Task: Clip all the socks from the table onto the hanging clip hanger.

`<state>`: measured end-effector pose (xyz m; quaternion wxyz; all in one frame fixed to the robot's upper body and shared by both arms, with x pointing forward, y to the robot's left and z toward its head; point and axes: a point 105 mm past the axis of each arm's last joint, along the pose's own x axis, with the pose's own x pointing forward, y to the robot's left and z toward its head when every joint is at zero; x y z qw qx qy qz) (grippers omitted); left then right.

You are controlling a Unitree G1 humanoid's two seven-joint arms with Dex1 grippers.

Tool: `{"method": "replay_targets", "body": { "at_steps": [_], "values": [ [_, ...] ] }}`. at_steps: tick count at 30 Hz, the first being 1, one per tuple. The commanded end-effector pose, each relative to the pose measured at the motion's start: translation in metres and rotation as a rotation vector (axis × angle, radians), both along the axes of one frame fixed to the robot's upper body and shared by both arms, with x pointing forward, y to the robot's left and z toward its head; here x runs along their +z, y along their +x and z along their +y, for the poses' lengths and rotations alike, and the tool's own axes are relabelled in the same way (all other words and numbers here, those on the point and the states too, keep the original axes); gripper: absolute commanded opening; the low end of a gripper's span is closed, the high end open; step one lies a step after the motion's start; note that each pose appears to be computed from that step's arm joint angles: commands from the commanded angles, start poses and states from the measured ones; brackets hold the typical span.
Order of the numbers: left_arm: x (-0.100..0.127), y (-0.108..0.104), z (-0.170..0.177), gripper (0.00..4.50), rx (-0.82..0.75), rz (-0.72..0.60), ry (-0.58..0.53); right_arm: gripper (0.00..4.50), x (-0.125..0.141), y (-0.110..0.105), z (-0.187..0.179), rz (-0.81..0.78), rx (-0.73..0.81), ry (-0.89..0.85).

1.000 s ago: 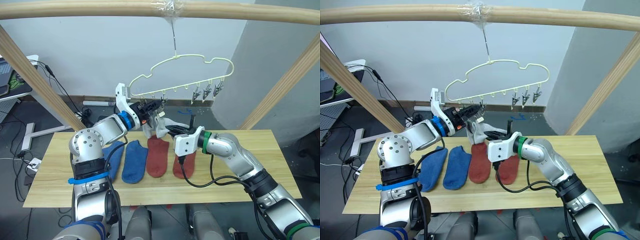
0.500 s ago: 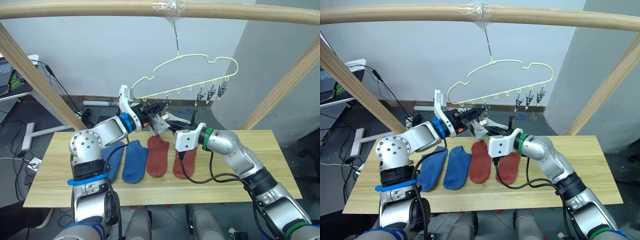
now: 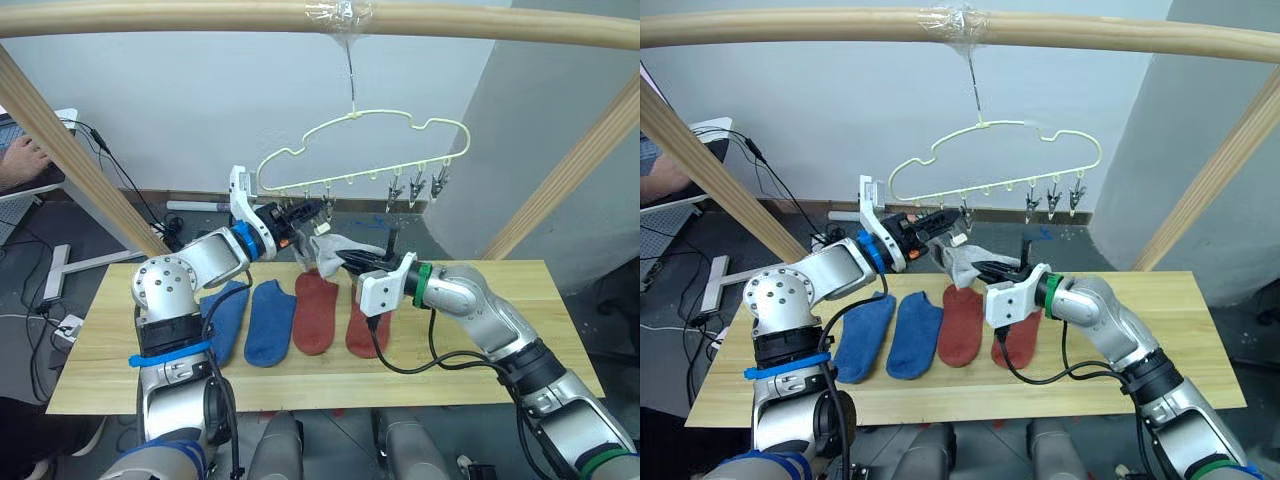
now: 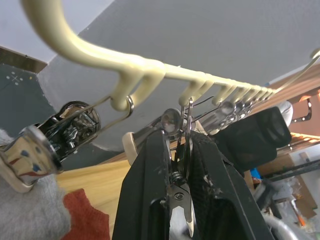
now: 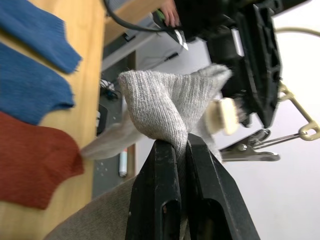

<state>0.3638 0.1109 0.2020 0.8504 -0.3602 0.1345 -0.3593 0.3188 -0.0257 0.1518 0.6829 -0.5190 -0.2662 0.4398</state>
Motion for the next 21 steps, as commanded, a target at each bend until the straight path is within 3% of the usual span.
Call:
{"method": "replay_targets", "body": {
  "at_steps": [1,12,21],
  "values": [
    [0.017,-0.007,-0.005,0.24,-0.054,-0.037,-0.063,0.01,0.019,-0.009,0.005,-0.048,0.053,0.061],
    [0.017,-0.022,-0.012,0.24,-0.154,-0.022,-0.072,0.01,0.031,-0.008,0.002,-0.078,0.051,0.108],
    [0.020,-0.016,-0.004,0.24,-0.127,-0.015,-0.084,0.01,0.028,-0.028,0.002,-0.042,0.158,0.119]
  ]
}}
